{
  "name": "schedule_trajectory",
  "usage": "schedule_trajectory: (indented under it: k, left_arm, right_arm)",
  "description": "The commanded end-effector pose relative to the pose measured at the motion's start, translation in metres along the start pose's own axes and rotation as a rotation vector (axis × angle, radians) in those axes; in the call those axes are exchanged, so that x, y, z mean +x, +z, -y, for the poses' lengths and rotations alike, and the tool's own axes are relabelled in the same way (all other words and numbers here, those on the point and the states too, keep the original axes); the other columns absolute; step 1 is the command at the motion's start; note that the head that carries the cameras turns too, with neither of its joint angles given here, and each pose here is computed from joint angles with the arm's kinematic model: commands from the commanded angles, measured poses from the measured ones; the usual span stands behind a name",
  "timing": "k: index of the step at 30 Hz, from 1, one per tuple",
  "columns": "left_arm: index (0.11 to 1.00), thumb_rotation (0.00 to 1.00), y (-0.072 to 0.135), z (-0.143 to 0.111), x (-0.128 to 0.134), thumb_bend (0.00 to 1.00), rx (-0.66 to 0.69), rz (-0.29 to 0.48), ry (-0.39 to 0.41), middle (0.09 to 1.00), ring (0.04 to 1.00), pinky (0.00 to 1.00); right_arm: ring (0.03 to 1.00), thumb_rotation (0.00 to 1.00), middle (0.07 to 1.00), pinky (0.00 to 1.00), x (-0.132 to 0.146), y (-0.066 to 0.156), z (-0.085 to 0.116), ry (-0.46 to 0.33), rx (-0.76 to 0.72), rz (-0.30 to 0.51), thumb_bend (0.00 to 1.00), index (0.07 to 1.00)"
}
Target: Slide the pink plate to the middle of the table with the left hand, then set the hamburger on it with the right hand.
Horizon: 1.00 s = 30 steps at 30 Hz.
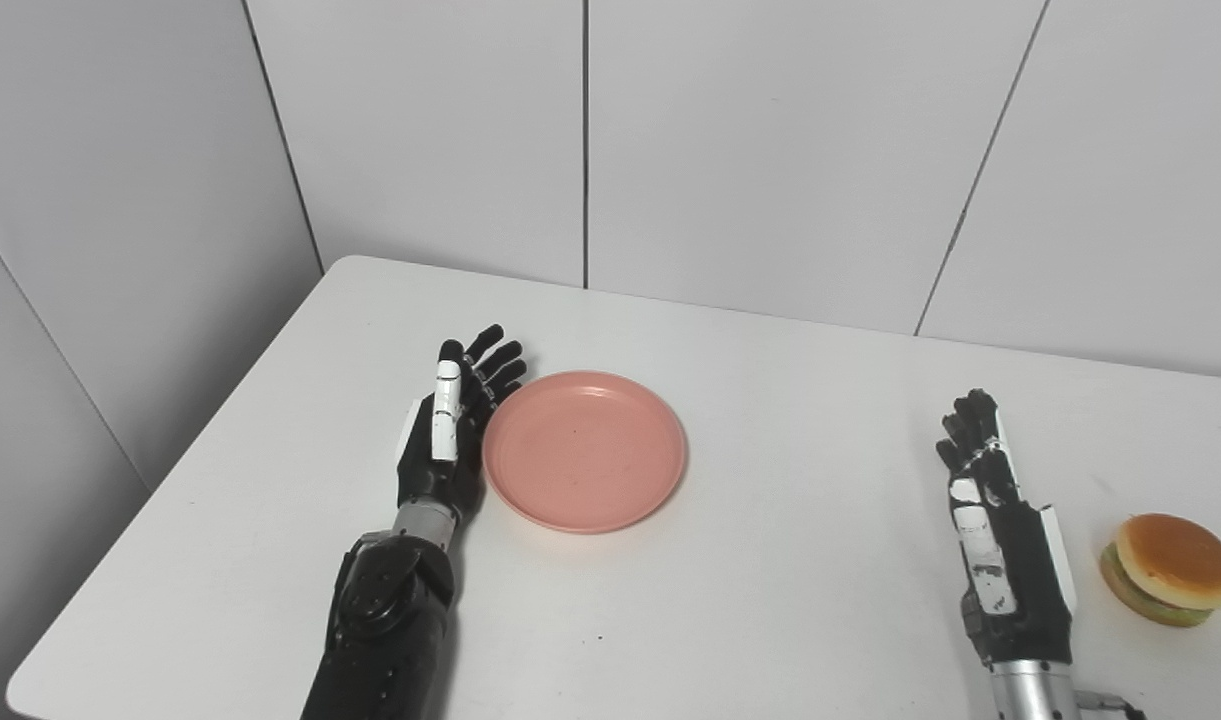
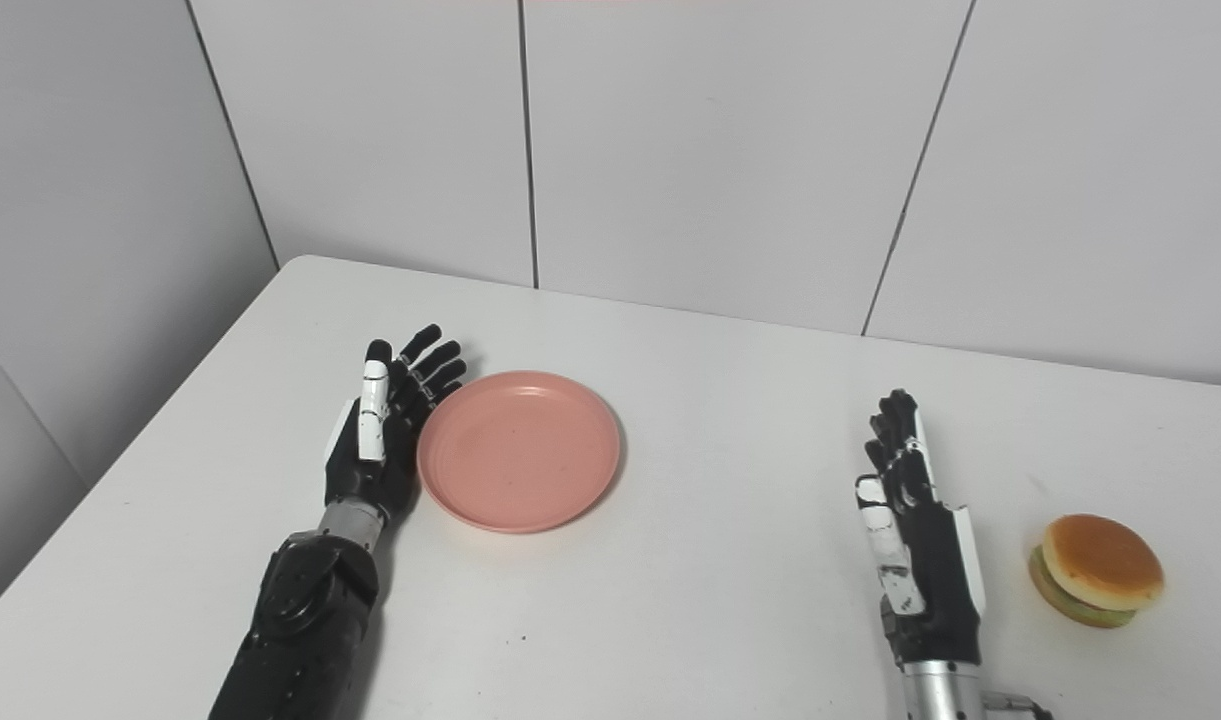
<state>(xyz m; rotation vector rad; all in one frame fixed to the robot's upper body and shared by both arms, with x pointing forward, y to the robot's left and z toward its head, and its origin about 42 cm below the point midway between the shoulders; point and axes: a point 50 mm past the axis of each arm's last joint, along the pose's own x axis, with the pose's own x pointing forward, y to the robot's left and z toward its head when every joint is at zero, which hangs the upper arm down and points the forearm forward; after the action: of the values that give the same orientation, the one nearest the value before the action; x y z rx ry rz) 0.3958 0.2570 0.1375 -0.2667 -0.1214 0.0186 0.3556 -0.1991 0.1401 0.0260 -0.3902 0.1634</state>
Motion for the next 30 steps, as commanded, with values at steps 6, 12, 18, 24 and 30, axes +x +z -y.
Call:
schedule_trajectory:
  k: [6,12,18,24,30]
  left_arm:
    - [0.831,1.00,-0.024,0.015,-0.016,0.61,0.033,-0.085,-0.041,0.838,0.849,0.87]
    - [0.849,1.00,-0.031,0.022,-0.019,0.61,0.050,-0.105,-0.085,0.856,0.864,0.89]
    - [0.849,1.00,-0.031,0.030,-0.025,0.63,0.105,-0.146,-0.118,0.857,0.867,0.90]
    - [0.864,1.00,-0.032,0.037,-0.035,0.61,0.085,-0.161,-0.149,0.864,0.876,0.91]
    - [0.865,1.00,-0.037,0.045,-0.039,0.60,0.074,-0.169,-0.188,0.868,0.887,0.91]
  right_arm:
    - [1.000,0.83,1.000,1.00,-0.051,-0.037,-0.008,-0.050,0.044,-0.194,0.54,1.000]
    - [1.000,0.83,1.000,1.00,-0.048,-0.037,-0.015,-0.053,0.030,-0.183,0.52,1.000]
    - [1.000,0.81,1.000,1.00,-0.048,-0.035,-0.023,-0.057,0.036,-0.197,0.55,1.000]
    - [1.000,0.82,1.000,1.00,-0.050,-0.032,-0.030,-0.067,0.028,-0.198,0.57,1.000]
    - [1.000,0.85,1.000,1.00,-0.049,-0.027,-0.034,-0.071,0.021,-0.211,0.57,1.000]
